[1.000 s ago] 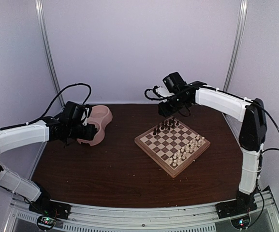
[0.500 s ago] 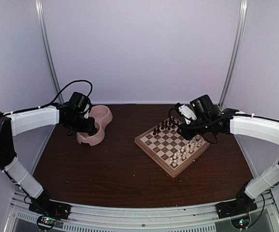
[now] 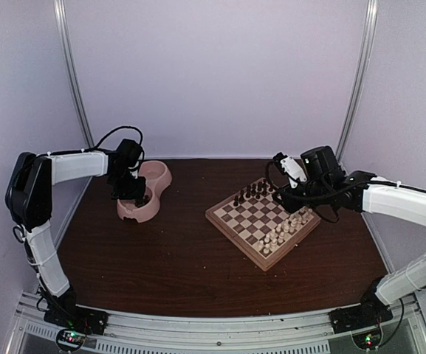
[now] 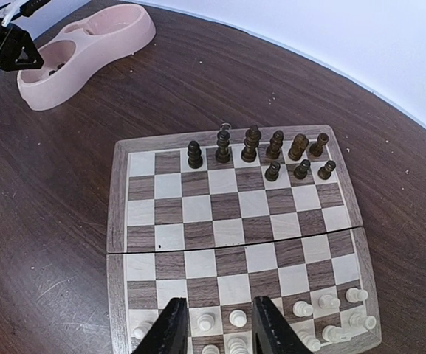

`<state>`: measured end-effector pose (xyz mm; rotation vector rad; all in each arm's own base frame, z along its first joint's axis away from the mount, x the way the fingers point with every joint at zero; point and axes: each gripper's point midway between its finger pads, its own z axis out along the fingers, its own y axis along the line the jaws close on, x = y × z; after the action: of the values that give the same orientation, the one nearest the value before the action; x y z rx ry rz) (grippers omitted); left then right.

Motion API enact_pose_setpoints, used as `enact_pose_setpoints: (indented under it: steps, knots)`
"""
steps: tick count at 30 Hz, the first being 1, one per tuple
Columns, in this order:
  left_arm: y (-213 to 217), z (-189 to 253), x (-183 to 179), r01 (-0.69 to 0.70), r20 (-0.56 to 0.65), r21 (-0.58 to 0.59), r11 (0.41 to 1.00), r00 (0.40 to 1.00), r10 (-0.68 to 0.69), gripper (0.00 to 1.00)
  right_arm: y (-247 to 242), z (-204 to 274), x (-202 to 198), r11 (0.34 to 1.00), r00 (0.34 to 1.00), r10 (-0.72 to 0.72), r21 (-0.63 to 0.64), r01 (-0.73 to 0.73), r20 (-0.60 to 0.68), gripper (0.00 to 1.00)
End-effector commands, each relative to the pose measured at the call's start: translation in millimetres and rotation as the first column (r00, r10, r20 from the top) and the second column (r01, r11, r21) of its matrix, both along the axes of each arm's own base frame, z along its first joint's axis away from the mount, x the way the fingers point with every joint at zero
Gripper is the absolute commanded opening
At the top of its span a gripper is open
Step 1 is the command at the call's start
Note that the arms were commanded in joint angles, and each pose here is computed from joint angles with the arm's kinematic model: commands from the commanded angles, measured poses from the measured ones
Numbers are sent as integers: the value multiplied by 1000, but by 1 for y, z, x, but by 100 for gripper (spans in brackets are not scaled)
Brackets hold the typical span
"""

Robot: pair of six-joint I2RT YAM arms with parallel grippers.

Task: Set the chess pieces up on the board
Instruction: Pick up the knight from the storage box.

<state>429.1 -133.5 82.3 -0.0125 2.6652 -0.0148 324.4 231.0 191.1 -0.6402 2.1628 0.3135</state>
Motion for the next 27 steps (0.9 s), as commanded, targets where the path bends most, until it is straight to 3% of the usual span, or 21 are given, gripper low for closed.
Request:
enact_pose_setpoints:
  steps: [1, 6, 16, 22, 27]
  knots:
    - [14, 4, 21, -173, 17, -95, 980, 984, 175, 40, 1, 2, 0, 1000, 1000, 8, 13, -8, 15, 32]
    - [27, -6, 30, -374, -5, -158, 914, 926, 378, 41, 3, 4, 0, 1000, 1000, 17, 16, -17, 18, 31]
    - [19, -18, 54, -506, -53, -325, 799, 853, 519, 45, 2, 11, 0, 1000, 999, 27, 4, -27, 25, 31]
    - [21, -49, 43, -671, -187, -305, 675, 738, 649, 44, 1, 12, -2, 1000, 999, 28, 7, -28, 28, 31]
    - [22, -58, 45, -702, -201, -290, 650, 709, 676, 44, 0, 12, -3, 1000, 999, 28, 7, -28, 25, 31]
